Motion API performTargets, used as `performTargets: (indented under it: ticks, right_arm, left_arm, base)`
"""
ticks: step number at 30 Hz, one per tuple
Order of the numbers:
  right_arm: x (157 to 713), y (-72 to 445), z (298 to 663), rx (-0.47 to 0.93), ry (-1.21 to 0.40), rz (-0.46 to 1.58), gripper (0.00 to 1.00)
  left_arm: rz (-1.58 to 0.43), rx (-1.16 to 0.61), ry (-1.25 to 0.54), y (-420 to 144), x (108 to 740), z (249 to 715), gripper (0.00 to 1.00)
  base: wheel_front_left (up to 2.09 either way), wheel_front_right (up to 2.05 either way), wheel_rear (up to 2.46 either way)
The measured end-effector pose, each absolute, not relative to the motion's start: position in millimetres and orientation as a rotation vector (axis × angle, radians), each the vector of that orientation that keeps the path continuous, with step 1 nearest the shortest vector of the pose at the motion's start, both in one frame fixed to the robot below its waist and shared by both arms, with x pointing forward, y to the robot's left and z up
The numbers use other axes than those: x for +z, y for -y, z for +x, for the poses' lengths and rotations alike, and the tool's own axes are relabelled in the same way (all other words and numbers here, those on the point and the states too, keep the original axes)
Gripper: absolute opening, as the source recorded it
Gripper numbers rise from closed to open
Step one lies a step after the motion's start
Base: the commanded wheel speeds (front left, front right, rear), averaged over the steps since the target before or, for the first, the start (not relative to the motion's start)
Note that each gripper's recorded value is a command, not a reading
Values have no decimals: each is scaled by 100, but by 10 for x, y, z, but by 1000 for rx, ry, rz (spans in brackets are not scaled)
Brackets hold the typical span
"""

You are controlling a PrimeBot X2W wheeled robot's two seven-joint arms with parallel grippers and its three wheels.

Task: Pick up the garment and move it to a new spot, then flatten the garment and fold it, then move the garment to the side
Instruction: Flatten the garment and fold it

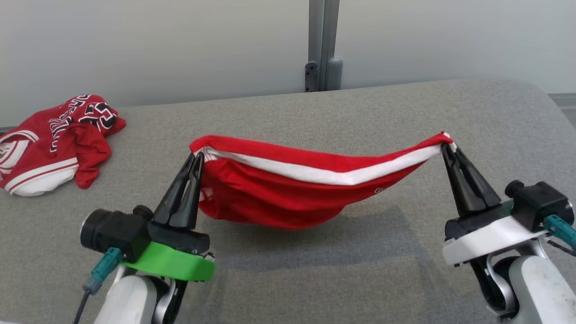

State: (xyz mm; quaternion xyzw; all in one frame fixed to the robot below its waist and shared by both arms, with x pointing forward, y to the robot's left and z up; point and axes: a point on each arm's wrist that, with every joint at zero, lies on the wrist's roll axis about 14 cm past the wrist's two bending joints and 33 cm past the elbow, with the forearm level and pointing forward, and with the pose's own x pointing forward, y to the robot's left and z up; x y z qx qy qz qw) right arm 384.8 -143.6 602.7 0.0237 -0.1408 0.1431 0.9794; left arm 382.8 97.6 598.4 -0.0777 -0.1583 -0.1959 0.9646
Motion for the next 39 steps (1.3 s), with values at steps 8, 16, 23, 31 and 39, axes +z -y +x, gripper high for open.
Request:
performTargets:
  ticks: [8, 16, 23, 31, 39]
  right_arm:
    - [6805, 1483, 3683, 295, 495, 54, 0]
    - [7090, 1478, 3716, 310, 534, 64, 0]
    - [7073, 1260, 4336, 378, 478, 30, 0]
    - [7654, 1249, 5145, 338, 649, -5, 0]
    - [6796, 1183, 5719, 321, 484, 43, 0]
  left_arm:
    - [-114, -424, 506, -1004, 6690, 3741, 0]
    - [-20, -460, 532, -1000, 7055, 3872, 0]
    - [45, -464, 404, -1036, 6951, 4546, 0]
    - [51, -440, 530, -1052, 7537, 5429, 0]
    - [-47, -419, 391, -1020, 6785, 6191, 0]
  base:
    - [0, 0, 0]
    - [0, 0, 0]
    - [0, 0, 0]
    - [0, 0, 0]
    - [0, 0, 0]
